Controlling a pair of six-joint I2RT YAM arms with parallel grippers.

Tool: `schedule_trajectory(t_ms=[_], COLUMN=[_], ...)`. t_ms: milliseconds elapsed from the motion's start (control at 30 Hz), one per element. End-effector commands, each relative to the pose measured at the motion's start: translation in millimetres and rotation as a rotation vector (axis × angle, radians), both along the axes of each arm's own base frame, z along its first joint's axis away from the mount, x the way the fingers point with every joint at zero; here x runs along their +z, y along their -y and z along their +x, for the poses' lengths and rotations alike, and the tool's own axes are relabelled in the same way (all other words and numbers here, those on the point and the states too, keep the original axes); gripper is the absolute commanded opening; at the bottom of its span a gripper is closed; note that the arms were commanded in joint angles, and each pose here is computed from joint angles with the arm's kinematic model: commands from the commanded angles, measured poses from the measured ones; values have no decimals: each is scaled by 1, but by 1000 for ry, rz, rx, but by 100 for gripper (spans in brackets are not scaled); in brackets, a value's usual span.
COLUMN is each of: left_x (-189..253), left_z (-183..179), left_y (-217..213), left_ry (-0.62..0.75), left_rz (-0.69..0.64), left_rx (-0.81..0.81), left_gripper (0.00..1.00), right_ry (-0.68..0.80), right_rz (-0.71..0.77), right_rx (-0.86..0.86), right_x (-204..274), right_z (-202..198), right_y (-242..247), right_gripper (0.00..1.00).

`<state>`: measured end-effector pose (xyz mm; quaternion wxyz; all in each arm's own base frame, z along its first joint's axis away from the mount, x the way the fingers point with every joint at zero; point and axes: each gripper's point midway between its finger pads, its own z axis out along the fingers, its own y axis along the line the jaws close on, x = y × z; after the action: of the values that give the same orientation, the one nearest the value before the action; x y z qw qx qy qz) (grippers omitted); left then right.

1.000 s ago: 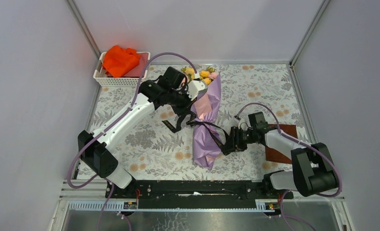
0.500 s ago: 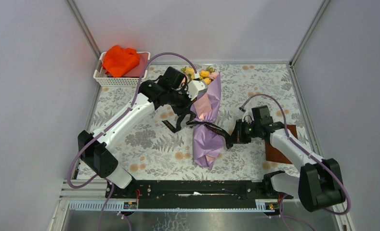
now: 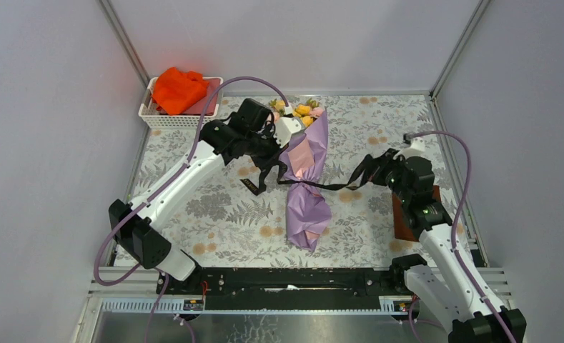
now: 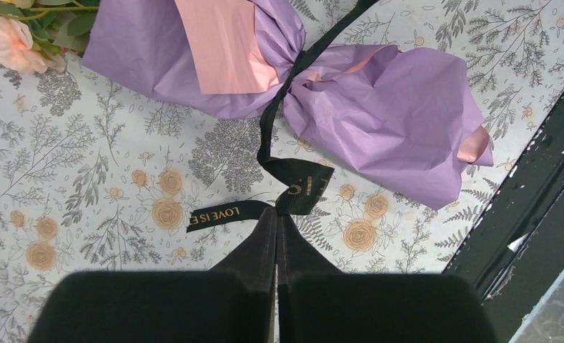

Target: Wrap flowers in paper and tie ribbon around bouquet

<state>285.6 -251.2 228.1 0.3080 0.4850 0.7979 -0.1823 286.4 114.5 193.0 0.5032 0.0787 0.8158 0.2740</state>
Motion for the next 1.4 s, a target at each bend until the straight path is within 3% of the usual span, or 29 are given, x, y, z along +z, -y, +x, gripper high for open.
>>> schedule_trajectory(t_ms=[0,67,100,167,200,267,367,467,600,733,900,1100,1367], left_x=[13,12,11,13,15,21,31,36,39,49,51,49,51], left_z=[-2,-3,-3,-6,-7,-11,-15,-19,-24,-22,-21,-23,-24], left_y=[-5,-5,-5,-3,-2,0,3,7,13,15,17,15,14], left_ry=[53,47,43,35,32,23,17,-1,-24,-10,-18,-21,-12], left_rz=[-1,0,-1,-15,-22,-40,-67,-94,-113,-134,-142,-139,-146], left_rx=[2,1,1,0,-5,-15,-21,-24,-33,-28,-17,-13,-13], left_gripper=[0,0,0,0,0,0,0,0,0,0,0,0,0], right_ry=[169,104,61,-48,-105,-162,-88,83,371,529,547,505,433], right_rz=[-37,-96,-113,-119,-121,-134,-147,-229,-137,-168,-104,-131,-160], right_rx=[-339,-388,-371,-309,-276,-205,-118,126,723,915,932,809,688], right_x=[33,9,-5,-30,-39,-45,-20,7,28,23,18,5,-10], right_z=[33,38,39,41,40,40,49,49,-9,-31,-23,-3,14], right_y=[57,70,71,66,63,54,39,-15,-141,-199,-228,-221,-211], right_gripper=[0,1,7,43,53,61,71,71,71,73,72,51,46])
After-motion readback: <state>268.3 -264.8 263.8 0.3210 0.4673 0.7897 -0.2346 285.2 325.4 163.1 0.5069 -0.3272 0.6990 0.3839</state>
